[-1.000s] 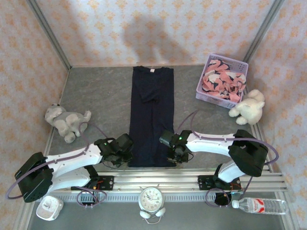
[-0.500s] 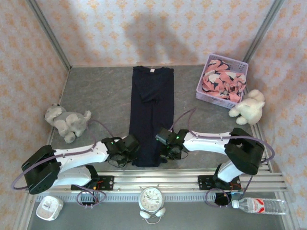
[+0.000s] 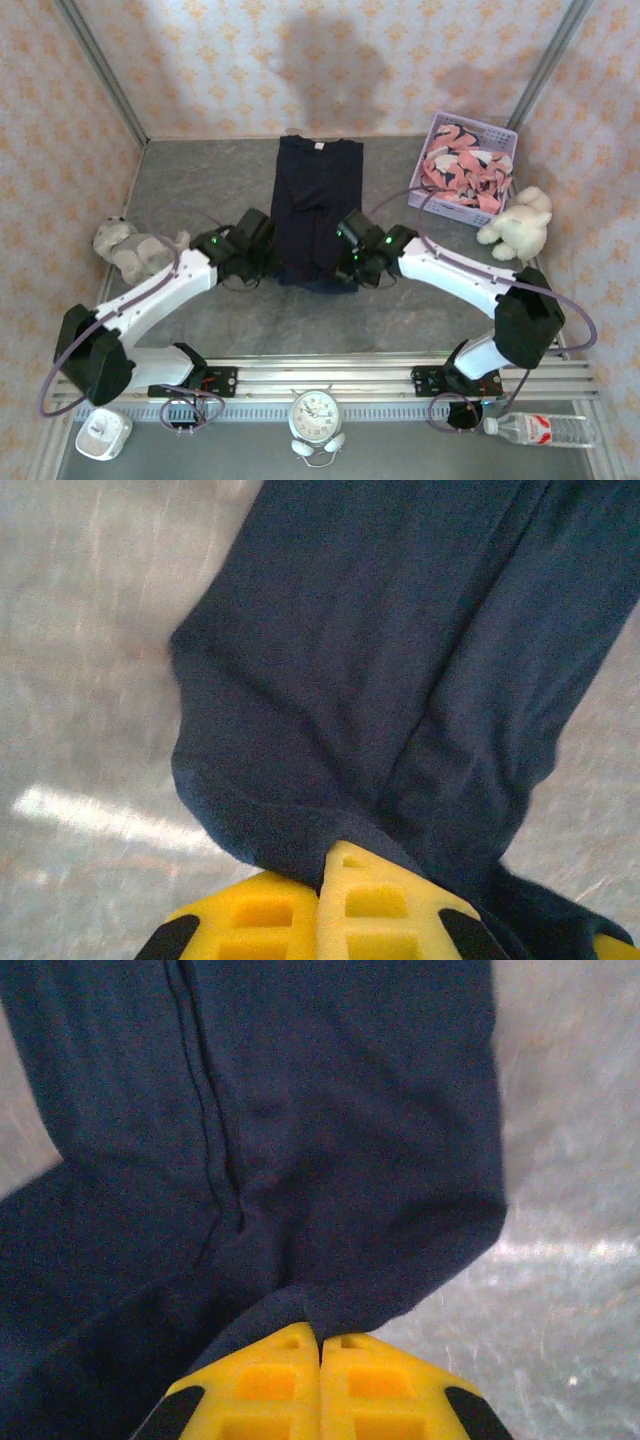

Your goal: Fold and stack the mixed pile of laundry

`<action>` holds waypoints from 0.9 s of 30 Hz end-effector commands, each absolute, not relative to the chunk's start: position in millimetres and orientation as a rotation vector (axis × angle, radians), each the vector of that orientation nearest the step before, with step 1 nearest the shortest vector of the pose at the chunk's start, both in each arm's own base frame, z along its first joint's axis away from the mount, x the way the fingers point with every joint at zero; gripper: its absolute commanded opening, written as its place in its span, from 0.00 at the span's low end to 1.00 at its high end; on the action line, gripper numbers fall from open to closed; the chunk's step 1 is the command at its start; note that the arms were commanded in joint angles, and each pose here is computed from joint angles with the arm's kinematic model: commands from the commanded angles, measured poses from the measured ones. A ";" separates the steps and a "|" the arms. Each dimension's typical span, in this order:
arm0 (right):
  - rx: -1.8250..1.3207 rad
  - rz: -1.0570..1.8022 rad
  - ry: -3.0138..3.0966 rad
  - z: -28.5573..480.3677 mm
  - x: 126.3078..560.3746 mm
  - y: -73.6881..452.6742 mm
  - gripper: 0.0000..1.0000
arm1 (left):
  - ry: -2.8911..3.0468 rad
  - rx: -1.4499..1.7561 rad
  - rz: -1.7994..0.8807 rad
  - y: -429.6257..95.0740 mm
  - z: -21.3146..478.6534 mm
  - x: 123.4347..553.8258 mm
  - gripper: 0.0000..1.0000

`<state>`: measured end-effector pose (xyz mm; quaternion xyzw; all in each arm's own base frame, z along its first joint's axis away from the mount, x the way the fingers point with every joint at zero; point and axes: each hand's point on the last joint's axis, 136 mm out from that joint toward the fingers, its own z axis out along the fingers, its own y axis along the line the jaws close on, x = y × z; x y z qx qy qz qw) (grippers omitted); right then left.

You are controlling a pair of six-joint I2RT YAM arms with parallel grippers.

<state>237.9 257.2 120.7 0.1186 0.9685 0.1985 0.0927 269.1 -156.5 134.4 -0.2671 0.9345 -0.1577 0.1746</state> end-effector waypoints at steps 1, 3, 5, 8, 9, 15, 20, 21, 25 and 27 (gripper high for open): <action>0.376 0.544 2.862 127.7 270.7 244.1 0.00 | 2.670 -0.683 -0.352 -148.8 138.5 302.2 0.00; 0.412 0.570 2.846 131.9 295.7 242.9 0.00 | 2.662 -0.685 -0.346 -150.3 141.9 328.5 0.00; 0.449 0.576 2.843 130.9 319.9 240.7 0.00 | 2.661 -0.695 -0.354 -151.5 141.8 352.1 0.00; 0.510 0.594 2.835 127.6 356.6 238.0 0.00 | 2.659 -0.707 -0.378 -155.4 139.4 388.3 0.00; 0.533 0.604 2.830 125.9 369.0 237.4 0.00 | 2.660 -0.705 -0.373 -155.2 137.9 401.3 0.00; 0.675 0.548 2.792 105.6 440.1 216.4 0.43 | 2.719 -0.706 -0.305 -148.7 112.6 467.3 0.56; 0.645 0.605 2.710 122.9 472.8 214.1 0.55 | 2.707 -0.723 -0.330 -140.2 120.8 485.6 0.80; 0.614 0.591 2.716 125.9 469.4 215.0 0.55 | 2.718 -0.708 -0.333 -140.9 122.0 482.2 0.80; 0.517 0.542 2.822 113.0 427.7 227.9 0.52 | 2.761 -0.656 -0.378 -150.1 117.8 455.5 0.74; 0.474 0.525 2.871 102.2 401.9 235.5 0.51 | 2.782 -0.643 -0.384 -154.3 109.9 437.7 0.65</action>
